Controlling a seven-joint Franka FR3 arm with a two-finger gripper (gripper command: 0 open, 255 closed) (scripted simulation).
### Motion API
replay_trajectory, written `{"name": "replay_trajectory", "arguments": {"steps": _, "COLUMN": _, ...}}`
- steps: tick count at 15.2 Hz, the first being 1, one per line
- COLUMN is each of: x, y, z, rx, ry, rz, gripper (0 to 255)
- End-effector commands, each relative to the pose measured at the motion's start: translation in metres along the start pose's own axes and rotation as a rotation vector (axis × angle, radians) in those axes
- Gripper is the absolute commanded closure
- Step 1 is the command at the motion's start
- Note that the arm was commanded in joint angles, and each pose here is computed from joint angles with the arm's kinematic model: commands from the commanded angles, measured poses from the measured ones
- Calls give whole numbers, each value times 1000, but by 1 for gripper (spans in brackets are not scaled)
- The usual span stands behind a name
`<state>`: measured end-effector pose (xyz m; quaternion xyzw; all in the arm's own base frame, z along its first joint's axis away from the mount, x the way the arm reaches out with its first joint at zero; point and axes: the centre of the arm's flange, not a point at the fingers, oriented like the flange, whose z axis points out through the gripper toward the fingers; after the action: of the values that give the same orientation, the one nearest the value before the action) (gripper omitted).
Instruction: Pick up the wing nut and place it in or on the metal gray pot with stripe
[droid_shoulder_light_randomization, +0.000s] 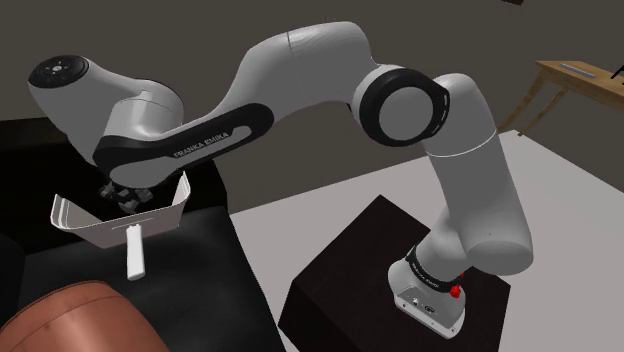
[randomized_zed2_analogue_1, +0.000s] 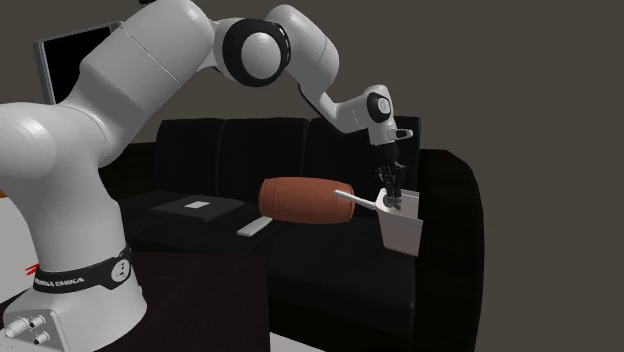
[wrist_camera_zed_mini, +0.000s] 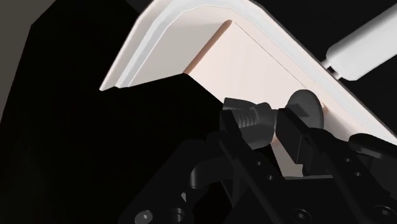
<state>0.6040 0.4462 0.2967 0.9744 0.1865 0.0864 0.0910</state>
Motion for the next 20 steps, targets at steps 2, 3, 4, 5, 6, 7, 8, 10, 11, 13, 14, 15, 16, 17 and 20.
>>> {"name": "replay_trajectory", "arguments": {"steps": 2, "x": -2, "y": -4, "z": 17, "rx": 0, "ry": 1, "rz": 0, "gripper": 255}}
{"name": "replay_trajectory", "arguments": {"steps": 3, "x": -3, "y": -5, "z": 22, "rx": 0, "ry": 1, "rz": 0, "gripper": 255}}
{"name": "replay_trajectory", "arguments": {"steps": 4, "x": -4, "y": -6, "z": 27, "rx": 0, "ry": 1, "rz": 0, "gripper": 255}}
{"name": "replay_trajectory", "arguments": {"steps": 5, "x": -4, "y": -7, "z": 31, "rx": 0, "ry": 1, "rz": 0, "gripper": 255}}
{"name": "replay_trajectory", "arguments": {"steps": 6, "x": -4, "y": -7, "z": 31, "rx": 0, "ry": 1, "rz": 0, "gripper": 255}}
{"name": "replay_trajectory", "arguments": {"steps": 7, "x": -4, "y": -7, "z": 31, "rx": 0, "ry": 1, "rz": 0, "gripper": 255}}
{"name": "replay_trajectory", "arguments": {"steps": 8, "x": -4, "y": -7, "z": 31, "rx": 0, "ry": 1, "rz": 0, "gripper": 255}}
{"name": "replay_trajectory", "arguments": {"steps": 10, "x": -4, "y": -7, "z": 31, "rx": 0, "ry": 1, "rz": 0, "gripper": 255}}
{"name": "replay_trajectory", "arguments": {"steps": 11, "x": -4, "y": -7, "z": 31, "rx": 0, "ry": 1, "rz": 0, "gripper": 255}}
{"name": "replay_trajectory", "arguments": {"steps": 13, "x": -4, "y": -7, "z": 31, "rx": 0, "ry": 1, "rz": 0, "gripper": 255}}
{"name": "replay_trajectory", "arguments": {"steps": 14, "x": -4, "y": -7, "z": 31, "rx": 0, "ry": 1, "rz": 0, "gripper": 0}}
{"name": "replay_trajectory", "arguments": {"steps": 15, "x": -4, "y": -7, "z": 31, "rx": 0, "ry": 1, "rz": 0, "gripper": 0}}
{"name": "replay_trajectory", "arguments": {"steps": 16, "x": -4, "y": -7, "z": 31, "rx": 0, "ry": 1, "rz": 0, "gripper": 0}}
{"name": "replay_trajectory", "arguments": {"steps": 17, "x": -4, "y": -7, "z": 31, "rx": 0, "ry": 1, "rz": 0, "gripper": 0}}
{"name": "replay_trajectory", "arguments": {"steps": 20, "x": -4, "y": -7, "z": 18, "rx": 0, "ry": 1, "rz": 0, "gripper": 0}}
